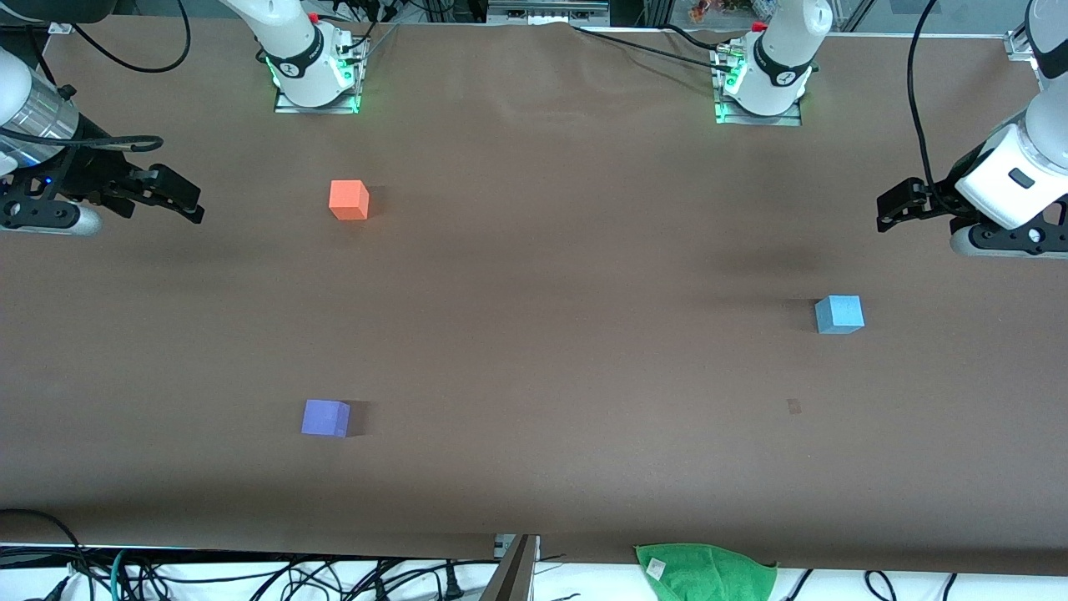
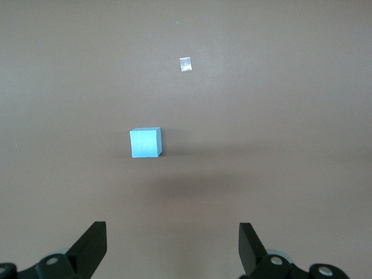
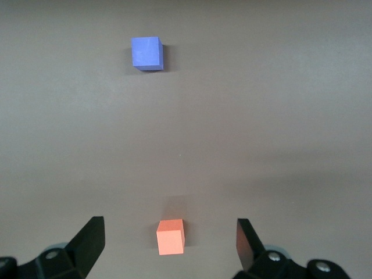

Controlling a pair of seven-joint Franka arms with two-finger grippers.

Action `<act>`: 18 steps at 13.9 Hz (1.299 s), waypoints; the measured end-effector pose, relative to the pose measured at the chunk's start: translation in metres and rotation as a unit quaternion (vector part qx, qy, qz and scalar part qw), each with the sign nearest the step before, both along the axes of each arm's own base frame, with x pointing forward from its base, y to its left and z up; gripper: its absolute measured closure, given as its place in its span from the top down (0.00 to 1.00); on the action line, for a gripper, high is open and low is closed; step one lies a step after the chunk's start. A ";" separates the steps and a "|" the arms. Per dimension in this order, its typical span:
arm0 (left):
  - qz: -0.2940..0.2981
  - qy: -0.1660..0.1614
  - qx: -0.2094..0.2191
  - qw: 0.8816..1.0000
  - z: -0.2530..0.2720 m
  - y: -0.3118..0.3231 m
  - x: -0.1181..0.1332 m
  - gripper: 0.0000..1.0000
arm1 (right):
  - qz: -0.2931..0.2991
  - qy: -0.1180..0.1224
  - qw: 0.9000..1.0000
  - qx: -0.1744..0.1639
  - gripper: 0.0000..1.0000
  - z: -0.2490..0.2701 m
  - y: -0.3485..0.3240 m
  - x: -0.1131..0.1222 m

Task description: Place blue block between orange and purple blocks

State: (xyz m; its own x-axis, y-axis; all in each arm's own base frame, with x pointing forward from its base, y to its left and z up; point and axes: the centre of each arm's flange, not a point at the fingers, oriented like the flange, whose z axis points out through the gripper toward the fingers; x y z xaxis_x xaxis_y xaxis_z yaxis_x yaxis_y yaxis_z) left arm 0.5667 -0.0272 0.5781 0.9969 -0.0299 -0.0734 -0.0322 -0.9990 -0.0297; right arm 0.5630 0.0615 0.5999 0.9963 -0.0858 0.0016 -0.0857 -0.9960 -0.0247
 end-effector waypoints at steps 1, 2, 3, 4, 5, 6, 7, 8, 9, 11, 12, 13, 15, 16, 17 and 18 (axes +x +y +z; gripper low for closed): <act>0.000 0.000 0.000 1.000 0.000 0.000 0.000 1.00 | 0.000 0.000 1.000 0.000 1.00 0.000 0.000 0.000; 0.000 0.000 0.000 1.000 0.000 0.000 0.000 1.00 | 0.000 0.000 1.000 0.000 1.00 0.000 0.000 0.000; 0.000 0.000 0.000 1.000 0.000 0.000 0.000 1.00 | 0.000 0.000 1.000 0.000 1.00 0.000 0.000 0.000; 0.000 0.000 0.000 1.000 0.000 0.000 0.000 1.00 | 0.000 0.000 1.000 0.000 1.00 0.000 0.000 0.000; 0.000 0.000 0.000 1.000 0.000 0.000 0.000 1.00 | 0.000 0.000 1.000 0.000 1.00 0.000 0.000 0.000; 0.000 0.000 0.000 1.000 0.000 0.000 0.000 1.00 | 0.000 0.000 1.000 0.000 1.00 0.000 0.000 0.000; 0.000 0.000 0.000 1.000 0.000 0.000 0.000 1.00 | 0.000 0.000 1.000 0.000 1.00 0.000 0.000 0.000; 0.000 0.000 0.000 1.000 0.000 0.001 0.000 1.00 | 0.000 0.000 1.000 0.000 1.00 0.000 0.000 0.000; 0.001 0.000 0.000 1.000 0.000 0.001 0.000 1.00 | 0.000 0.000 1.000 0.000 1.00 0.000 0.000 0.000; 0.001 0.000 0.000 1.000 0.000 0.001 0.000 1.00 | 0.000 0.000 1.000 0.000 1.00 0.000 0.000 0.000; 0.001 0.000 0.000 1.000 0.000 0.001 0.000 1.00 | 0.000 0.000 1.000 0.000 1.00 0.000 0.000 0.000; 0.001 0.000 0.000 1.000 0.000 0.001 0.000 1.00 | 0.000 0.000 1.000 0.000 1.00 0.000 0.000 0.000; -0.001 0.000 0.000 1.000 0.000 -0.001 0.000 1.00 | 0.000 0.000 1.000 0.000 1.00 0.000 -0.001 0.000; -0.002 0.000 0.000 1.000 0.000 -0.002 0.000 1.00 | -0.001 0.000 1.000 0.000 1.00 0.000 -0.002 0.000; -0.003 0.000 0.000 1.000 0.000 -0.003 0.000 1.00 | -0.002 0.000 1.000 0.000 1.00 0.000 -0.003 0.000; -0.003 0.000 0.000 1.000 0.000 -0.003 0.000 1.00 | -0.004 0.000 1.000 0.000 1.00 0.000 -0.004 0.000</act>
State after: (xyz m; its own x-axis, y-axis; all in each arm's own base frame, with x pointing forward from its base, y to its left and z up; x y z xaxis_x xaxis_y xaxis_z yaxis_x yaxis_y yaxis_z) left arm 0.5667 -0.0306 0.5780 0.9966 -0.0365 -0.0734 -0.0388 -0.9988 -0.0295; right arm 0.5635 0.0571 0.5999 0.9956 -0.0932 0.0017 -0.0931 -0.9953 -0.0248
